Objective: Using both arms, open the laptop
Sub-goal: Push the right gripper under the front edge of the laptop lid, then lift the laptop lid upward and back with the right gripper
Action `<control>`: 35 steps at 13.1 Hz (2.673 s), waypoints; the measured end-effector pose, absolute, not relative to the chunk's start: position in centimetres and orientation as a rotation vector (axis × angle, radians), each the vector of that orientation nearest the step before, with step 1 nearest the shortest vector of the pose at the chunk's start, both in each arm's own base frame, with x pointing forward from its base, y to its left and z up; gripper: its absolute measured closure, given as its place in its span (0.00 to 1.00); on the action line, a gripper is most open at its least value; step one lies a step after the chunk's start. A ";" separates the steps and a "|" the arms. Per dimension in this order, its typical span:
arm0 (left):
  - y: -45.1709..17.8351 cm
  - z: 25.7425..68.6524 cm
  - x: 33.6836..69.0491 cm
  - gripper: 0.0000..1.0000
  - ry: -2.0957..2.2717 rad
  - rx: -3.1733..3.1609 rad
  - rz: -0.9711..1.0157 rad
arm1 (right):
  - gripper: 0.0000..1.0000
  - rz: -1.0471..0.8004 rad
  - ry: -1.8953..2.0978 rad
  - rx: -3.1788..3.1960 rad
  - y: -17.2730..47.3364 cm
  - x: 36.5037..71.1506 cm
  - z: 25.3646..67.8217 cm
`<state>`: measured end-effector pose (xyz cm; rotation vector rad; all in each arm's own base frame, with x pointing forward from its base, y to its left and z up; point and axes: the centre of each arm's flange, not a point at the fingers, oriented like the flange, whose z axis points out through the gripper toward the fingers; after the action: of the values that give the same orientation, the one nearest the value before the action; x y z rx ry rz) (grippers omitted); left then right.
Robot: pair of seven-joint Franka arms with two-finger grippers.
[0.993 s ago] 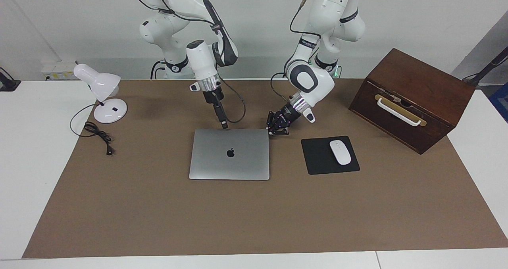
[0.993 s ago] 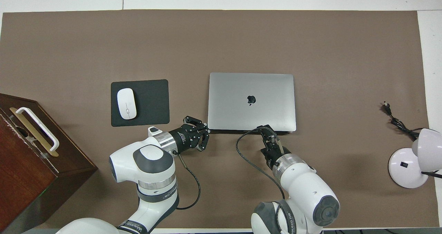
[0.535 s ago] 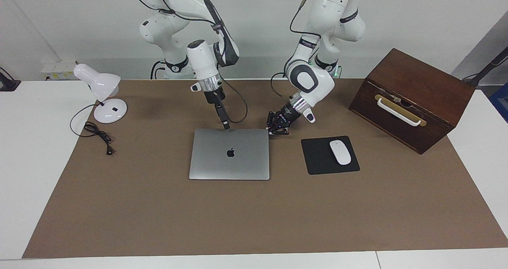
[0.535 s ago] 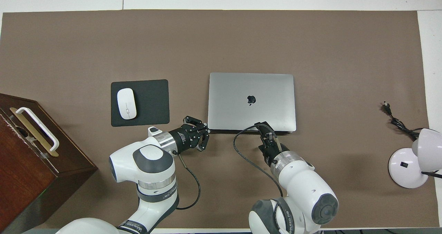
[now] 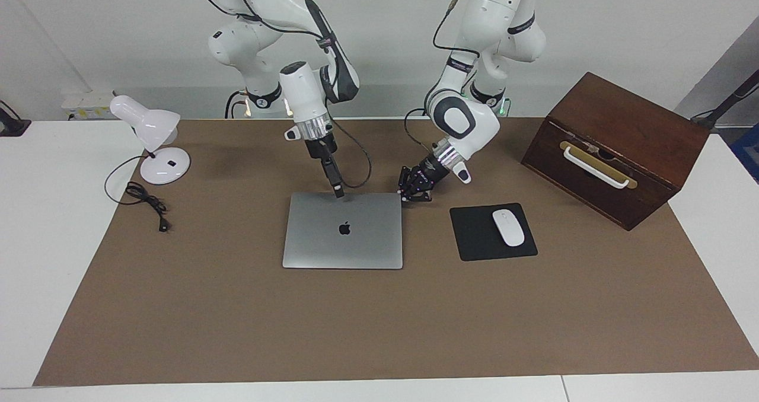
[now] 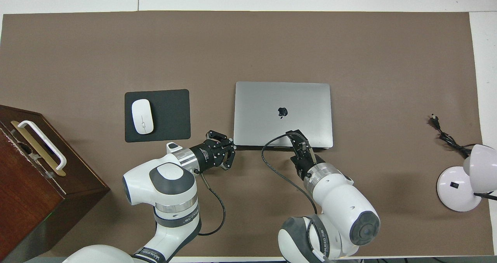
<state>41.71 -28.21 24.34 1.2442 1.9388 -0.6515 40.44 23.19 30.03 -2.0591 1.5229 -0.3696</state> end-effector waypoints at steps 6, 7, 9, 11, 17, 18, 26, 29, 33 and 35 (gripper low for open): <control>-28.2 24.3 41.7 0.99 1.939 1.244 -0.652 | 0.00 -0.390 1.521 -2.053 22.7 41.4 30.3; -28.2 24.3 41.7 0.99 1.939 1.244 -0.652 | 0.00 -0.397 1.520 -2.054 22.5 41.7 30.4; -28.2 24.3 41.7 0.99 1.939 1.244 -0.652 | 0.00 -0.408 1.516 -2.059 22.1 42.4 30.4; -28.2 24.3 41.7 0.99 1.939 1.244 -0.652 | 0.00 -0.413 1.518 -2.056 22.0 42.8 30.6; -28.2 24.3 41.7 0.99 1.939 1.244 -0.652 | 0.00 -0.415 1.511 -2.056 22.2 43.1 30.7; -28.2 24.3 41.7 0.99 1.939 1.244 -0.652 | 0.00 -0.416 1.508 -2.053 22.3 43.3 30.9; -28.2 24.3 41.7 0.99 1.938 1.244 -0.652 | 0.00 -0.384 1.504 -2.045 22.7 46.4 32.5; -28.2 24.3 41.7 0.99 1.938 1.245 -0.651 | 0.00 -0.397 1.492 -2.024 22.9 47.9 33.8; -28.2 24.3 41.7 0.99 1.937 1.246 -0.651 | 0.00 -0.415 1.473 -1.990 23.3 49.1 35.4; -28.2 24.3 41.7 0.99 1.936 1.247 -0.650 | 0.00 -0.423 1.463 -1.977 23.5 49.7 36.2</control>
<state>41.72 -28.21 24.32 1.2465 1.9365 -0.6503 49.69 23.48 36.19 -1.9771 1.4630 -0.4226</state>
